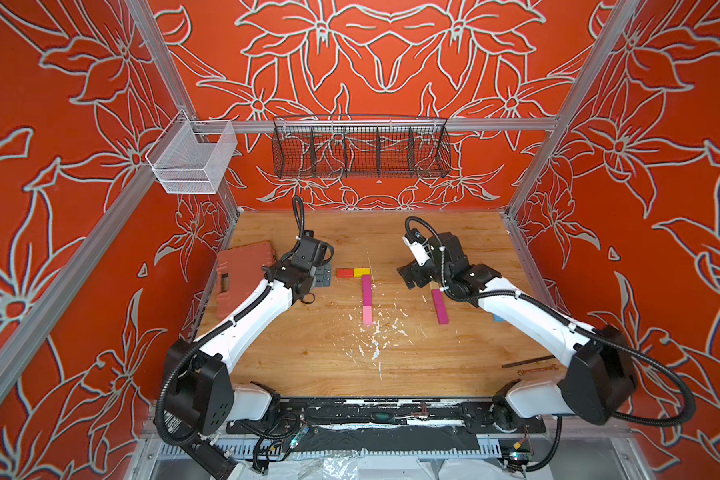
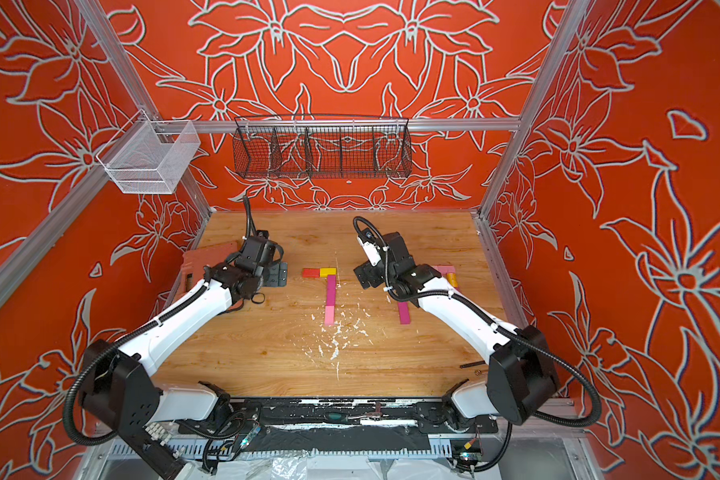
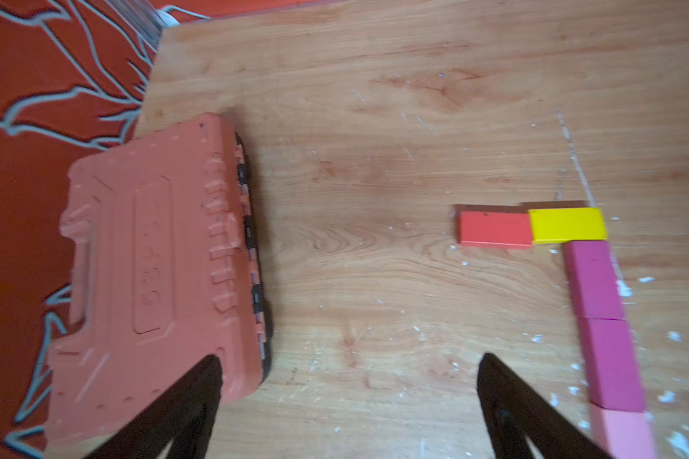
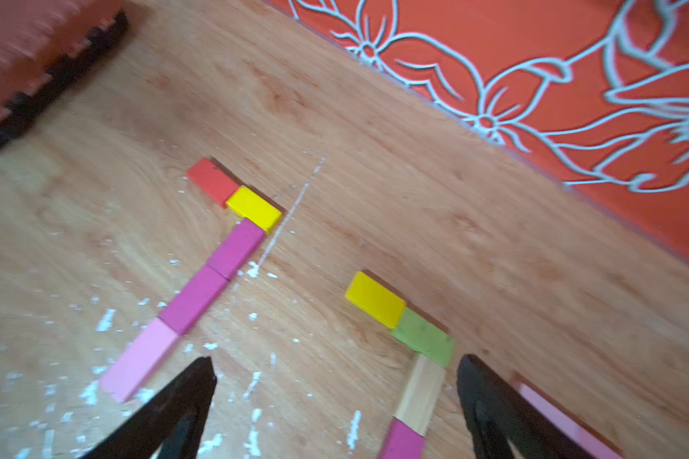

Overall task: Assemble the number 7 with building blocks
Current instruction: Reset both arms

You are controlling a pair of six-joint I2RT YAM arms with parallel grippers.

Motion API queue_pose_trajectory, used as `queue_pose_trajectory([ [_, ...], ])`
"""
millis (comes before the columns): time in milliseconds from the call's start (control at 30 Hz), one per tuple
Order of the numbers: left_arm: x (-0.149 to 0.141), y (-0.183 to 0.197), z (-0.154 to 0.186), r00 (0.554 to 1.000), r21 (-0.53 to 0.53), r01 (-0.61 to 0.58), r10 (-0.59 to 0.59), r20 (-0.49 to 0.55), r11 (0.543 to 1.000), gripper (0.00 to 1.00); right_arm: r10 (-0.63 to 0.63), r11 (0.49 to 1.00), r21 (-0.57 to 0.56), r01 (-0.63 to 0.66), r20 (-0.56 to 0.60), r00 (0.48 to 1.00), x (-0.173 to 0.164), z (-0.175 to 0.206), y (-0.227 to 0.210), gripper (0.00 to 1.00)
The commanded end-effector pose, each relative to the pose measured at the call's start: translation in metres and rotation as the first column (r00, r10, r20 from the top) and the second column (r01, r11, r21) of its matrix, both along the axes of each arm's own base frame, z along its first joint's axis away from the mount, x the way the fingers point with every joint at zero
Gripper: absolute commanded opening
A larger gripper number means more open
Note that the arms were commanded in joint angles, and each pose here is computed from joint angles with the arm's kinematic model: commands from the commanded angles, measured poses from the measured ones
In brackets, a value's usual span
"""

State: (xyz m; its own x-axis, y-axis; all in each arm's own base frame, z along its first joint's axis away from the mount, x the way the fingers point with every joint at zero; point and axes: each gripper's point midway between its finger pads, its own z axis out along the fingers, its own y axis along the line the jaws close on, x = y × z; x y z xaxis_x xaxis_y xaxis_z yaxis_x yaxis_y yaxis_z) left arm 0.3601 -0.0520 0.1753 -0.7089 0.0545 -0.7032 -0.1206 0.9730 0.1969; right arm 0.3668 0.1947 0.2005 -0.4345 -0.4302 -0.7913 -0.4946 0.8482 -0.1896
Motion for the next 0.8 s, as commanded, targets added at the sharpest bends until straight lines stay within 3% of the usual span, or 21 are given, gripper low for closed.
queue_pose_trajectory([
  [0, 0.009, 0.021, -0.004, 0.994, 0.121, -0.03, 0.016, 0.111, 0.992, 0.97, -0.082, 0.989, -0.102, 0.104, 0.206, 0.975, 0.01, 0.006, -0.038, 0.98],
  [67, 0.006, 0.028, -0.017, 0.993, 0.106, -0.042, 0.03, 0.112, 0.994, 0.98, -0.177, 0.98, -0.05, 0.194, 0.245, 0.953, 0.015, 0.003, -0.063, 0.98],
  [267, -0.001, 0.063, -0.06, 0.984, -0.004, -0.108, 0.108, 0.145, 0.994, 0.97, -0.399, 0.914, 0.01, 0.406, 0.216, 0.891, 0.021, -0.041, -0.137, 0.98],
  [467, -0.007, 0.075, -0.066, 0.962, -0.118, -0.094, 0.12, 0.247, 0.989, 0.97, -0.461, 0.887, 0.079, 0.456, 0.221, 0.859, 0.031, -0.048, -0.158, 0.98],
  [667, -0.004, 0.065, -0.066, 0.966, -0.12, -0.013, 0.044, 0.255, 0.993, 0.97, -0.502, 0.865, 0.067, 0.498, 0.119, 0.856, 0.017, -0.06, -0.167, 0.98],
  [767, -0.002, 0.058, -0.067, 0.959, -0.108, 0.048, -0.016, 0.281, 0.993, 0.97, -0.53, 0.848, 0.065, 0.526, 0.137, 0.837, 0.005, -0.071, -0.175, 0.98],
])
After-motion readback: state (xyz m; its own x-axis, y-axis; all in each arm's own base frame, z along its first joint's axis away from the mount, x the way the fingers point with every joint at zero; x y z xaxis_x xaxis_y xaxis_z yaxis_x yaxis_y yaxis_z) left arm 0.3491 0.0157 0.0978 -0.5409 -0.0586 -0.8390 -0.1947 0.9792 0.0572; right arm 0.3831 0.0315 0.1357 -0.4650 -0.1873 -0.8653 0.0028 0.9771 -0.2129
